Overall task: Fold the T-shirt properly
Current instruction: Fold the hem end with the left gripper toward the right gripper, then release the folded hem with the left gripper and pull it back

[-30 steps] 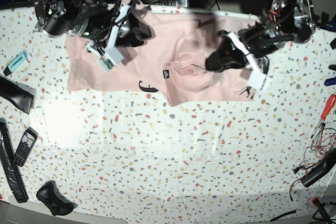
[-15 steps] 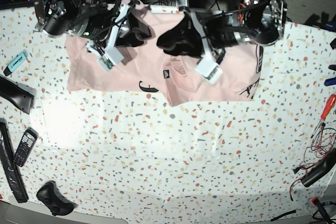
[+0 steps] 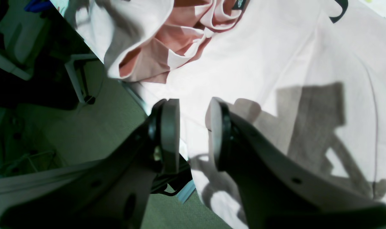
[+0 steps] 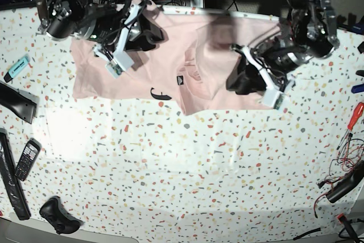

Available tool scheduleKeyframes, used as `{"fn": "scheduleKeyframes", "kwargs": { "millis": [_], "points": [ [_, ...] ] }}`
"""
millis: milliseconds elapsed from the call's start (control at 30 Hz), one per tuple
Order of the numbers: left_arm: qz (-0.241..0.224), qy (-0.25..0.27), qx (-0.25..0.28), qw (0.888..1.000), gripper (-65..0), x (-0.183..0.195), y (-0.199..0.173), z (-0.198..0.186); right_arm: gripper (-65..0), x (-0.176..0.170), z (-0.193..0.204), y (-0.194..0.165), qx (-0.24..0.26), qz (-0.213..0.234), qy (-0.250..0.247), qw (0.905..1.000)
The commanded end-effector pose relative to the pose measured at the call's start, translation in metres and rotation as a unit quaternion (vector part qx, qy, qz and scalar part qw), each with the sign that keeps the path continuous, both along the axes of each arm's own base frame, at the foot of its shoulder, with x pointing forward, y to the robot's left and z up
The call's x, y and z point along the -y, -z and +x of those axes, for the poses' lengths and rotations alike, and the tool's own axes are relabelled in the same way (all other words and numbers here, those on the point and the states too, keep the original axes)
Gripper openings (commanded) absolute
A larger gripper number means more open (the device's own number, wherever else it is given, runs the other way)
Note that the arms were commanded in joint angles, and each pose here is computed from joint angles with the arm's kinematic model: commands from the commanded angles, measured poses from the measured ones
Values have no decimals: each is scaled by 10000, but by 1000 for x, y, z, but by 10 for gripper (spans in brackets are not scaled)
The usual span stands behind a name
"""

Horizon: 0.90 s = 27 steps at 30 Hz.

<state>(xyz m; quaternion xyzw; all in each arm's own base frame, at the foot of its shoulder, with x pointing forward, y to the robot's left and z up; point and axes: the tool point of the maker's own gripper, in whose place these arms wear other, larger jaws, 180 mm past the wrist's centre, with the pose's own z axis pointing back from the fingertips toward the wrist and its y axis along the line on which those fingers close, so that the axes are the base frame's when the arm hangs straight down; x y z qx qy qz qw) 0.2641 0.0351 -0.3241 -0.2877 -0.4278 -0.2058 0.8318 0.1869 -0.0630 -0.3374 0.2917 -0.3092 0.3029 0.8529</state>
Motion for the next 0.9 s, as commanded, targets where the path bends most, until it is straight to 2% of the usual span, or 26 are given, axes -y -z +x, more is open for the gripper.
{"fn": "scheduleKeyframes", "kwargs": {
  "millis": [0, 133, 267, 500, 567, 700, 767, 867],
  "points": [
    [-126, 123, 177, 9997, -497, 11, -8, -3, -486, -3, 4, -11, 177, 148, -30, 9997],
    [62, 543, 313, 9980, -500, 51, 7, -22, -486, -3, 4, -11, 175, 146, -30, 9997],
    [312, 659, 129, 9973, -500, 81, 34, -25, -486, -3, 4, -11, 160, 132, -37, 9998],
    [299, 1683, -365, 9846, -500, 136, 59, -58, -486, -2, 3, -10, 147, 115, -44, 9998],
    [18, 2005, -479, 9785, -500, 150, 52, -73, -486, -2, 3, -10, 150, 116, -43, 9998],
    [-1018, 2662, -515, 9571, -500, 171, 11, -97, -486, -2, 3, -10, 151, 116, -43, 9998],
    [-1133, 2724, -316, 9550, -500, 171, -9, -96, -486, -2, 3, -10, 152, 114, -43, 9998],
    [-878, 2569, 212, 9622, -500, 159, -31, -79, -486, -2, 3, -10, 148, 113, -43, 9998]
  ]
}}
